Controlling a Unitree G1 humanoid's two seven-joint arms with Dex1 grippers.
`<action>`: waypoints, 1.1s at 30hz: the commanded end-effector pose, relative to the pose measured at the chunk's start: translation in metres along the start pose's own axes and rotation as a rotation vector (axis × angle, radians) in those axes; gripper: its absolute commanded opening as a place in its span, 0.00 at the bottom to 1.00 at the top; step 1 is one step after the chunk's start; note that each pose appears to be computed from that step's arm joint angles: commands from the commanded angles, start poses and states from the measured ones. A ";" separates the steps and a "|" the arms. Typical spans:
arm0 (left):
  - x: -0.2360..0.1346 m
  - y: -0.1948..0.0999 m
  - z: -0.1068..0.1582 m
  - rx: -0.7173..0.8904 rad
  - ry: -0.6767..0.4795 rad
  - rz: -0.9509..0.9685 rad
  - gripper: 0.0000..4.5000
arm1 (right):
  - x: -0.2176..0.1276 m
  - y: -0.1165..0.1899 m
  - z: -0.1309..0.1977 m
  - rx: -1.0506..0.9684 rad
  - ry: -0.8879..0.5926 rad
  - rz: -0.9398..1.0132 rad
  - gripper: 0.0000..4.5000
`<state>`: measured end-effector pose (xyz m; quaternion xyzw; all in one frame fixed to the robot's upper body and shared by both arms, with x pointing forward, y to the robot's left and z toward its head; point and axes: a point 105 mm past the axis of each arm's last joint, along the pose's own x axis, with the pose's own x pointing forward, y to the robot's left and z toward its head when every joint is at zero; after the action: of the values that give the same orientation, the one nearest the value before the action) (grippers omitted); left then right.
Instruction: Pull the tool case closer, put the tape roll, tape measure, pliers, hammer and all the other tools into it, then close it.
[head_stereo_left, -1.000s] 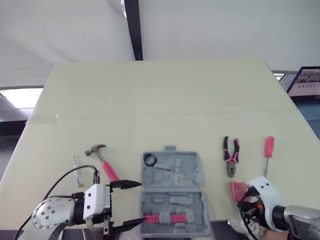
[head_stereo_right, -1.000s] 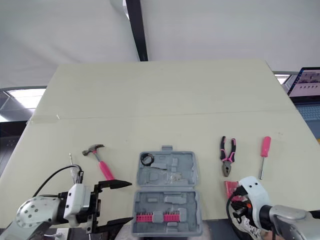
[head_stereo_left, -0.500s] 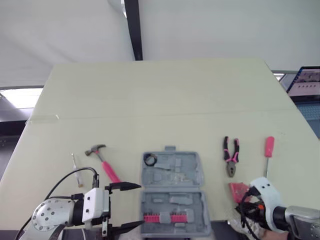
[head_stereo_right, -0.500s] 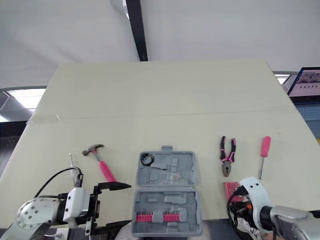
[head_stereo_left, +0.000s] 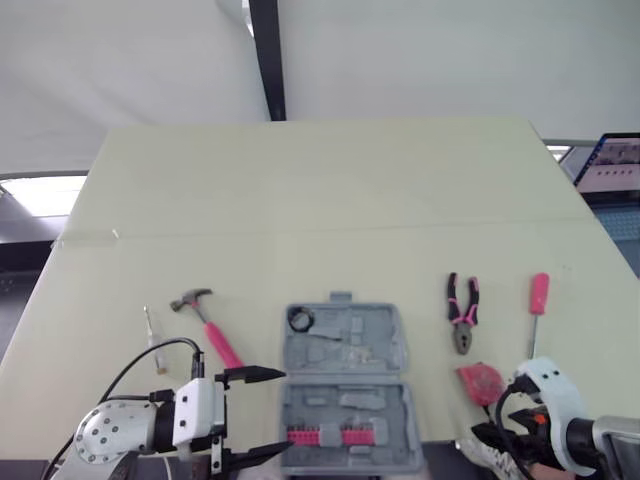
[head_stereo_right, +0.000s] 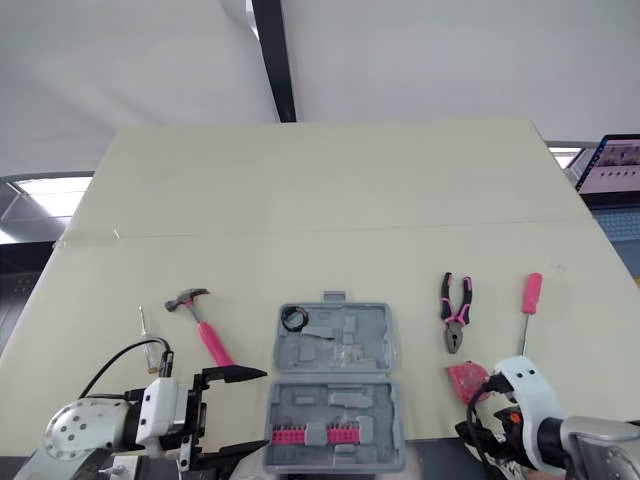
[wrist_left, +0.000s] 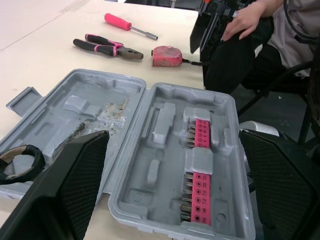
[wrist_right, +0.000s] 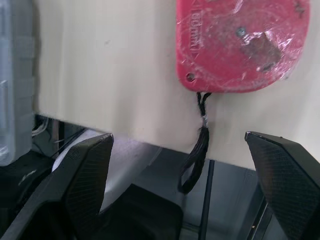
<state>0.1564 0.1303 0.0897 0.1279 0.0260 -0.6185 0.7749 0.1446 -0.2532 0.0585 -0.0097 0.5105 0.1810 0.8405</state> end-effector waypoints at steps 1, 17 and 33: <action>0.001 -0.002 -0.001 0.010 0.000 -0.001 1.00 | -0.020 -0.007 0.016 -0.190 -0.052 0.025 0.99; -0.001 -0.002 -0.001 0.015 -0.003 0.065 1.00 | -0.017 -0.038 0.058 -1.017 -0.107 0.272 0.99; -0.005 -0.012 0.002 0.002 0.012 0.088 1.00 | 0.017 -0.052 0.061 -1.299 -0.062 0.355 0.99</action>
<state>0.1468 0.1345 0.0822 0.1268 0.0380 -0.5792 0.8044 0.2191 -0.2852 0.0635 -0.4168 0.2761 0.5849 0.6387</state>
